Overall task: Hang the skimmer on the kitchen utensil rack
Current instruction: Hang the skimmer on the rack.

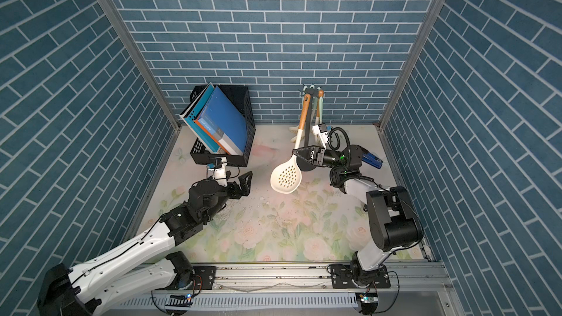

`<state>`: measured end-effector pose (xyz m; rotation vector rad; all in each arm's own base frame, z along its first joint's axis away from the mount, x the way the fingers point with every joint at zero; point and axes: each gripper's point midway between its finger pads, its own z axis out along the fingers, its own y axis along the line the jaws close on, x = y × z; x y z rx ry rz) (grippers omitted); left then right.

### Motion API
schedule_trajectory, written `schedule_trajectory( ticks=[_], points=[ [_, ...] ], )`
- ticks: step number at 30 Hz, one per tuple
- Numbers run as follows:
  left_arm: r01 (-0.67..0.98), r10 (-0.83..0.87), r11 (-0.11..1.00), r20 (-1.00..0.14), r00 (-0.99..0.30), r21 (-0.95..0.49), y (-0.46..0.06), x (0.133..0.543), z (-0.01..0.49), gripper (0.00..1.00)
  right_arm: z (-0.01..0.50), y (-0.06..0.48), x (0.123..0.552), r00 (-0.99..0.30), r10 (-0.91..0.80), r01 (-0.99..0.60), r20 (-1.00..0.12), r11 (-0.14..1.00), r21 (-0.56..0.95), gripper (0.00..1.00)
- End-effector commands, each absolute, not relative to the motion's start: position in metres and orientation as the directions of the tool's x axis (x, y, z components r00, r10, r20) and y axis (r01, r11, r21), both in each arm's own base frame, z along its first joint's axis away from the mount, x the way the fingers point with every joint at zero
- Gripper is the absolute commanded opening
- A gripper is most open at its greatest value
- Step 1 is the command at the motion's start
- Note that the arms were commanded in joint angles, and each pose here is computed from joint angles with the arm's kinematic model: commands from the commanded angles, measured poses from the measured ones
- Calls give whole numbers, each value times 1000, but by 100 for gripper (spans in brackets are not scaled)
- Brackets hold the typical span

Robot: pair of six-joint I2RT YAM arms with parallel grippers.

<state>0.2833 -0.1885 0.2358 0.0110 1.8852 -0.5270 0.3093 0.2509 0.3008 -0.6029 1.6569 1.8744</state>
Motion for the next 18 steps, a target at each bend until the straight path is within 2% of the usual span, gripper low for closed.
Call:
schedule_trajectory(
  ticks=[1, 18],
  points=[
    [252, -248, 900, -893, -375, -355, -187, 285, 234, 100, 312, 248, 308, -706, 123, -708, -697, -94, 700, 0],
    [253, -247, 899, -892, -379, -357, -189, 286, 233, 100, 317, 244, 304, -686, 117, -728, -719, -95, 679, 0]
  ],
)
